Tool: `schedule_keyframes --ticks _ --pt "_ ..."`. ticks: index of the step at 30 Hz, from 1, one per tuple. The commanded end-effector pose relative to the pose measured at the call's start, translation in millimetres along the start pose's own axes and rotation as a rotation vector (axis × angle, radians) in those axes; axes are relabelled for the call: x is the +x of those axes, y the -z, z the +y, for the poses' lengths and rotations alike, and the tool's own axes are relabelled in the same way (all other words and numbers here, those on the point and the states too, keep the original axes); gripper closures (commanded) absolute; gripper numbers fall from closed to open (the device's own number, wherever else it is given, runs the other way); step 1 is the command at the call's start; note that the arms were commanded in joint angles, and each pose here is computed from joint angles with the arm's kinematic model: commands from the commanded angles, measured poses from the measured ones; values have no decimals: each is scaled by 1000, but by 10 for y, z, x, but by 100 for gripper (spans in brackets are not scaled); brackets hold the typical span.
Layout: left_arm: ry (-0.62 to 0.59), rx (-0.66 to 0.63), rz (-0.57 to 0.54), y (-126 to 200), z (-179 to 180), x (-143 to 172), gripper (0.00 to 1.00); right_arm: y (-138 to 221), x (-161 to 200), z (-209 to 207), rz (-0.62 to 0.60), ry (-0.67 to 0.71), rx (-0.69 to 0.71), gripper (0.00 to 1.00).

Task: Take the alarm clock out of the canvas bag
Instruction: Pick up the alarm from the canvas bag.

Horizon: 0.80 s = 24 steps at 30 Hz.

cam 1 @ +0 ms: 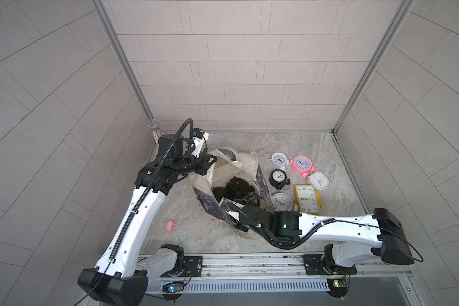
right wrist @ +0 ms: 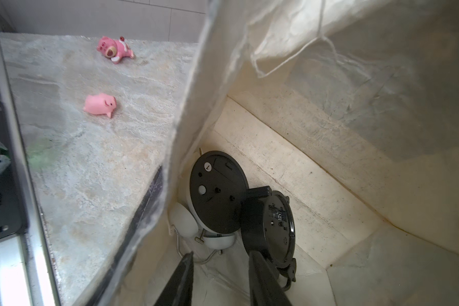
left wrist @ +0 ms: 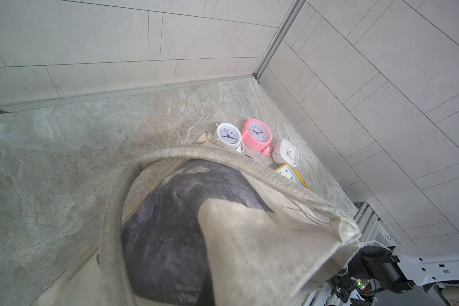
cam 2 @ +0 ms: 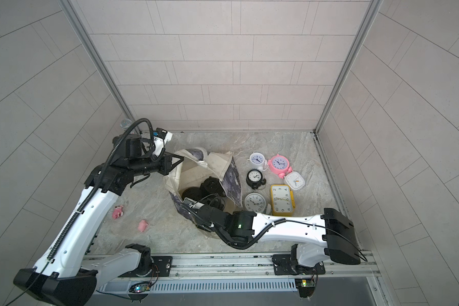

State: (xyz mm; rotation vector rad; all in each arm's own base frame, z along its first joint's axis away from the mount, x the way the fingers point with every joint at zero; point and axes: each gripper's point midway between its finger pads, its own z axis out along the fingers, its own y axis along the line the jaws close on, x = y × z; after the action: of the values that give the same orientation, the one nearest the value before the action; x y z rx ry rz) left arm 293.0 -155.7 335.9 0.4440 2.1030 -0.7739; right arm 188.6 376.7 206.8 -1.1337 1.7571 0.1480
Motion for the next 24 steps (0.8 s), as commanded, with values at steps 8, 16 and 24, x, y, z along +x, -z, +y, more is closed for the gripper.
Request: schedule_keyframes --ticks 8,16,24 --pt "-33 41 -74 62 -96 -183 100 -325 272 -360 97 21 149 66" --pt "-33 47 -74 60 -105 -184 100 -485 564 -572 202 76 198 62" --pt "-34 54 -74 50 -110 -190 100 -690 777 -620 292 147 186 49"
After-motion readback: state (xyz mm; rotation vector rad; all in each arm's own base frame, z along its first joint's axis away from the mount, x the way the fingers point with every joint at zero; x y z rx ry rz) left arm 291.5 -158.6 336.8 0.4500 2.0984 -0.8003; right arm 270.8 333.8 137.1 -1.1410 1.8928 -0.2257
